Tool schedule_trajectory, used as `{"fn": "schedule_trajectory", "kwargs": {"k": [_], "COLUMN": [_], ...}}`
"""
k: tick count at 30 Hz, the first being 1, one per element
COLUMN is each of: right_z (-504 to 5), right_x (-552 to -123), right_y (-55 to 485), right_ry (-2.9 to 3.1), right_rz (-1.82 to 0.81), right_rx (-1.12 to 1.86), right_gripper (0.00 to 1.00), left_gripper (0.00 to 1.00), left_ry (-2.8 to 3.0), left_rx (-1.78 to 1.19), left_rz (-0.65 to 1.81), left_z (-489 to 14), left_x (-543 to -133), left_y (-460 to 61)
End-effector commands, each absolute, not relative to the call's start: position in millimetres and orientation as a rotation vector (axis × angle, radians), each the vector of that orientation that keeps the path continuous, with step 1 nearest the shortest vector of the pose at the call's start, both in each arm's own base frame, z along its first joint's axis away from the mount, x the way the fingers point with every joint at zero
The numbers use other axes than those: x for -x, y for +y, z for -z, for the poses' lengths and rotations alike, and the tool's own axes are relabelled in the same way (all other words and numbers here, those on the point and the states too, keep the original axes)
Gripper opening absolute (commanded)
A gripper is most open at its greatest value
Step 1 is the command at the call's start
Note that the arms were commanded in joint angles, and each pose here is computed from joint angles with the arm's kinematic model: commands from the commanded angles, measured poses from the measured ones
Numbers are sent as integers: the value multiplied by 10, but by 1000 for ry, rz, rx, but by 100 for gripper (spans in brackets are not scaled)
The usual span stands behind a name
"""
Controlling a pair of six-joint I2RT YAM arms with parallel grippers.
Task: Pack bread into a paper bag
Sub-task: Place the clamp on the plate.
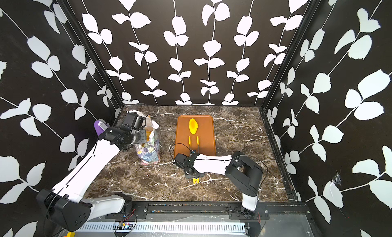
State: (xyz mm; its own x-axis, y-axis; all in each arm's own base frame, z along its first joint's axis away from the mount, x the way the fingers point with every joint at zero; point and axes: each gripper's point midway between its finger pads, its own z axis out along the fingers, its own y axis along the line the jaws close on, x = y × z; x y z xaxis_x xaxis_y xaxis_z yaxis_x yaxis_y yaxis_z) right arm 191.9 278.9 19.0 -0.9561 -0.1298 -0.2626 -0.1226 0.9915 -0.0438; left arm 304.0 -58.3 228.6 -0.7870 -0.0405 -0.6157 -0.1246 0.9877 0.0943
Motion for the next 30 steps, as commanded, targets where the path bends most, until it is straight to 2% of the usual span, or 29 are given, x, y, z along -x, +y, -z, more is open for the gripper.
{"fn": "schedule_trajectory", "kwargs": {"k": [1,13,15,17,18,30], "right_z": [-97,-213,-220,-222,-213,-214], "right_x": [-1900,-1960,-1967,-1969,-1968,-2073], "right_y": [2725,2790,2795,2813,2820,2892], "right_ry": [2879,2864,2862,2862,2863,2849], "right_rz": [106,129,125,114,108,75], "right_rx": [203,259,259,262,261,253], "right_gripper": [52,66,74,75,78,81], "left_gripper": [0,0,0,0,0,0], "left_ry": [2511,2515,2514,2514,2515,2518], "left_rx": [97,98,98,94,92,82], "left_rz": [-174,-177,-178,-180,-182,-198], "left_z": [-2223,-2196,-2197,-2199,-2194,-2188], "left_x": [-2942,-2942,-2942,-2946,-2945,-2962], "left_y": [-584,-586,-583,-584,-583,-576]}}
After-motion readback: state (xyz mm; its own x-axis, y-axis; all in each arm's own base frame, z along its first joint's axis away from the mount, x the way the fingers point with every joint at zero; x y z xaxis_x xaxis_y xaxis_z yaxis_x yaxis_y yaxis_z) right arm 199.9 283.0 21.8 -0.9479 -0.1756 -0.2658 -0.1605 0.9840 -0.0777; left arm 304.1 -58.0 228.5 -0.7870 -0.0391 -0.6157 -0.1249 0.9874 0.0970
